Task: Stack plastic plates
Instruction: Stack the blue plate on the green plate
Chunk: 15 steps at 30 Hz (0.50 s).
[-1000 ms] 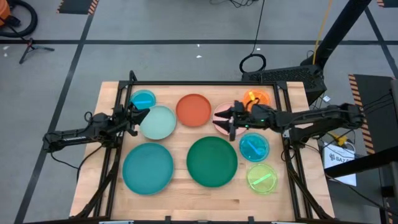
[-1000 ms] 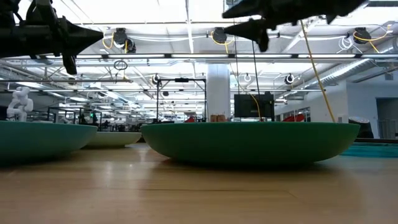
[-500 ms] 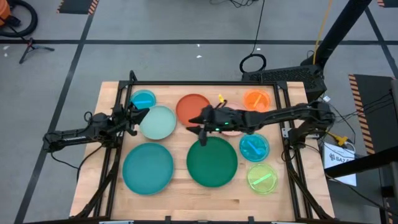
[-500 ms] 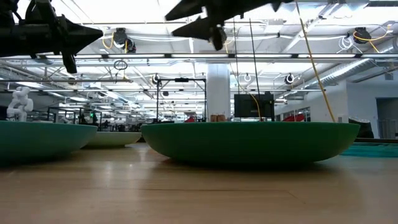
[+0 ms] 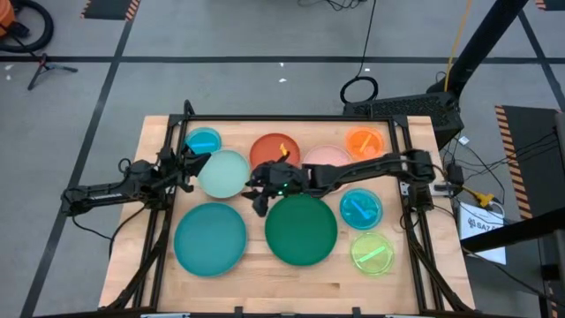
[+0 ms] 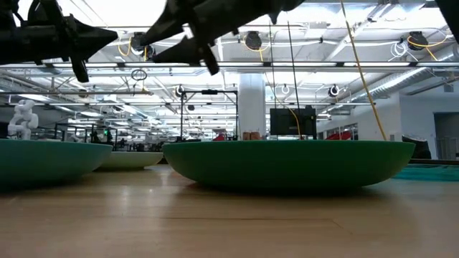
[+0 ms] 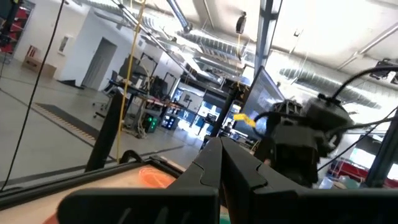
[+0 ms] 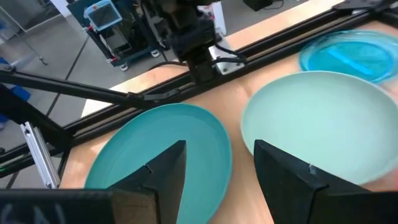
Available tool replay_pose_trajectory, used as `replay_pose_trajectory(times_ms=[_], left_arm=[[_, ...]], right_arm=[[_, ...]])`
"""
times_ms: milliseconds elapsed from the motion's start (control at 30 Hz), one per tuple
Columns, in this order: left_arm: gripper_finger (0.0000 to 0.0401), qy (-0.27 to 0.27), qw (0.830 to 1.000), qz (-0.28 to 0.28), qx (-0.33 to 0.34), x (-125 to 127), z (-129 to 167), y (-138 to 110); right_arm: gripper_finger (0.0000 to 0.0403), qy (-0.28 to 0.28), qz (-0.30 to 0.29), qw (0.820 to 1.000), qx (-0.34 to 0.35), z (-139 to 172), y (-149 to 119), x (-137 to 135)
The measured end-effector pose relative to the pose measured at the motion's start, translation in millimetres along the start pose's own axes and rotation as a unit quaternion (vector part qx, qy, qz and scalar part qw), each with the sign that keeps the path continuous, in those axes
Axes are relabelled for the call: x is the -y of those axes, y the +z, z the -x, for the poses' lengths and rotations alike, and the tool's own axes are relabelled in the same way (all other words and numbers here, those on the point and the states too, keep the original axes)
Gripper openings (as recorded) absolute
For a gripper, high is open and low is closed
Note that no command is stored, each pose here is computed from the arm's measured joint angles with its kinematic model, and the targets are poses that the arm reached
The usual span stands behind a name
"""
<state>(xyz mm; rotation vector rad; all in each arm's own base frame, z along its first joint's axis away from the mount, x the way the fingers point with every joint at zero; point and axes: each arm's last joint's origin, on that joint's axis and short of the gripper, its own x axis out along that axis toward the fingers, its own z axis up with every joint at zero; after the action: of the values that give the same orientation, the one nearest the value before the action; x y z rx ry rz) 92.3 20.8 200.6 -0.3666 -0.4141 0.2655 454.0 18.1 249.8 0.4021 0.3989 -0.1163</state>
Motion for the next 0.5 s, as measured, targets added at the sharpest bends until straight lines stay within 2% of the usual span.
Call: replay_pose_trajectory(times_ms=[167,400,500], left_arm=[[0.0006,-0.002,1.0,0.0,0.006,0,0,1],[0.0006,-0.001,1.0,-0.005,0.01,1,0,2],[0.0006,0.004,1.0,-0.005,0.012,0,0,2]], right_arm=[[0.0183,0.0,0.019,1.0,-0.016,-20,-9,-6],[0.0183,-0.006,0.071,0.996,-0.059,-56,-35,-10],[0.0183,-0.01,0.085,0.993,-0.077,-70,-35,-14]])
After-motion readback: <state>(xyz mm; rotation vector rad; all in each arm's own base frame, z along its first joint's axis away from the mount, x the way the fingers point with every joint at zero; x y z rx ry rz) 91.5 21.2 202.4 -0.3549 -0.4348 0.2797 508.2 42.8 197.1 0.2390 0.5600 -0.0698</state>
